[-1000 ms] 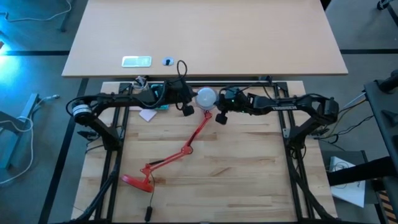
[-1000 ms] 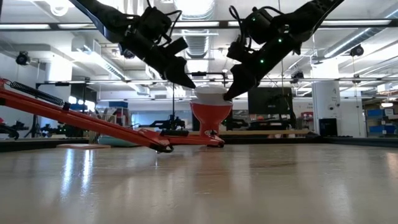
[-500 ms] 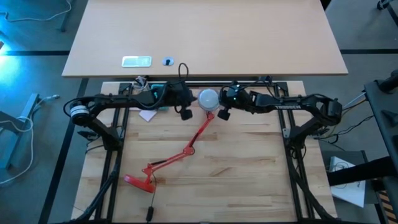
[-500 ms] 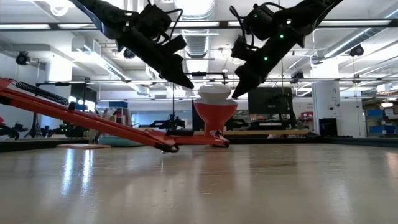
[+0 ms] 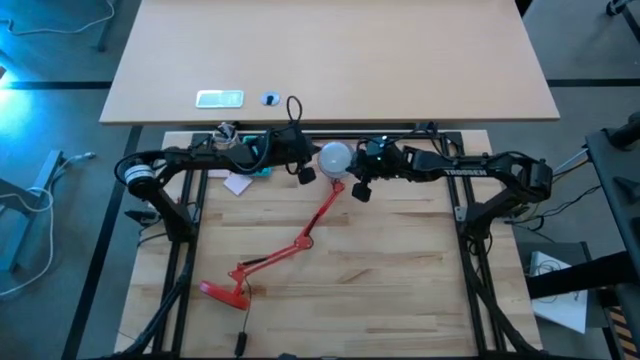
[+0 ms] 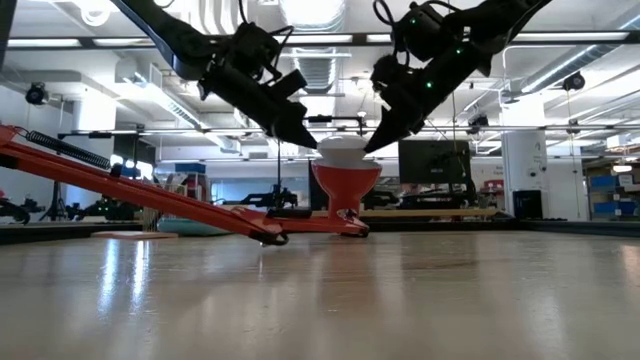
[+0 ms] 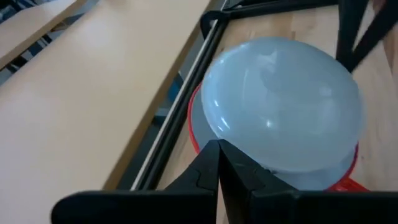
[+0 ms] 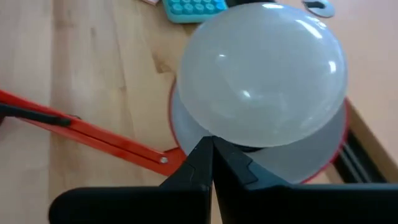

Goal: Screw lightbulb
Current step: Remove the light bulb from the red lamp

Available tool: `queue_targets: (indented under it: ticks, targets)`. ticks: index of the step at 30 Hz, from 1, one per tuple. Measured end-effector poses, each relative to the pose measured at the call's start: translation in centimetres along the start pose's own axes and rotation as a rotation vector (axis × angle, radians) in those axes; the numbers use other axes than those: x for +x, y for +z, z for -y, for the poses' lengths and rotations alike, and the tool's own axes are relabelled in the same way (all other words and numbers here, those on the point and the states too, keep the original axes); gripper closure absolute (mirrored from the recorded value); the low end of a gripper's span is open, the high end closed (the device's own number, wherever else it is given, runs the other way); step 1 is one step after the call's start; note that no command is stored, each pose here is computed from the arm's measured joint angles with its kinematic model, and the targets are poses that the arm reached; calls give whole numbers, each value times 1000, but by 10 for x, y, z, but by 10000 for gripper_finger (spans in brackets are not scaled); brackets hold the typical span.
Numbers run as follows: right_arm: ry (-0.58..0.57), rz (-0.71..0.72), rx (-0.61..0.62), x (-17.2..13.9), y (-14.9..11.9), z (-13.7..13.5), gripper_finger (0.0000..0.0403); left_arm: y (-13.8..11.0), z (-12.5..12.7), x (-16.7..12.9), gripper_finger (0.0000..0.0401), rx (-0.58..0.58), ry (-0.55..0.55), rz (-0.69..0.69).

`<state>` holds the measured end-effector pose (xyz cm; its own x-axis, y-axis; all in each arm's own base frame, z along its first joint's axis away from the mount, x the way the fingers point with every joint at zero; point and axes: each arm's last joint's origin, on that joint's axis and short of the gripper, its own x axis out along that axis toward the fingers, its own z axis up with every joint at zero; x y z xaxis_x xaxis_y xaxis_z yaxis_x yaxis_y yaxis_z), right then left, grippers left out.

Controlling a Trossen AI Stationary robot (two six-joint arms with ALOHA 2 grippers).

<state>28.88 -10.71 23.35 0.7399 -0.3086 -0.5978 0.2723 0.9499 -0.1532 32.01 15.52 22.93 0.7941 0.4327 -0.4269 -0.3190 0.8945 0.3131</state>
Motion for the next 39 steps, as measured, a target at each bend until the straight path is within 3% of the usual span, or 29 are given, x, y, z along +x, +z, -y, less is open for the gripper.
queue_targets:
  ticks: [11, 15, 19, 26, 30, 39]
  targets:
    - [-268, -51, -60, -4, 1, 8, 403, 5, 25, -10, 401, 2, -104, -42]
    - [-249, -88, -68, -5, -2, 8, 403, 4, 25, -13, 401, -12, -102, -77]
    - [-123, -111, -68, -6, -6, 4, 403, 3, 17, -13, 401, -19, -10, -85]
    - [40, -30, -20, -5, -1, -2, 403, 10, -1, -12, 401, -50, 65, 21]
    - [20, 7, -28, -5, 3, 0, 403, 10, -2, -10, 401, -73, 59, 25]
    - [-146, -46, -52, -5, 0, 5, 403, 10, 29, -14, 401, -97, -172, -14]
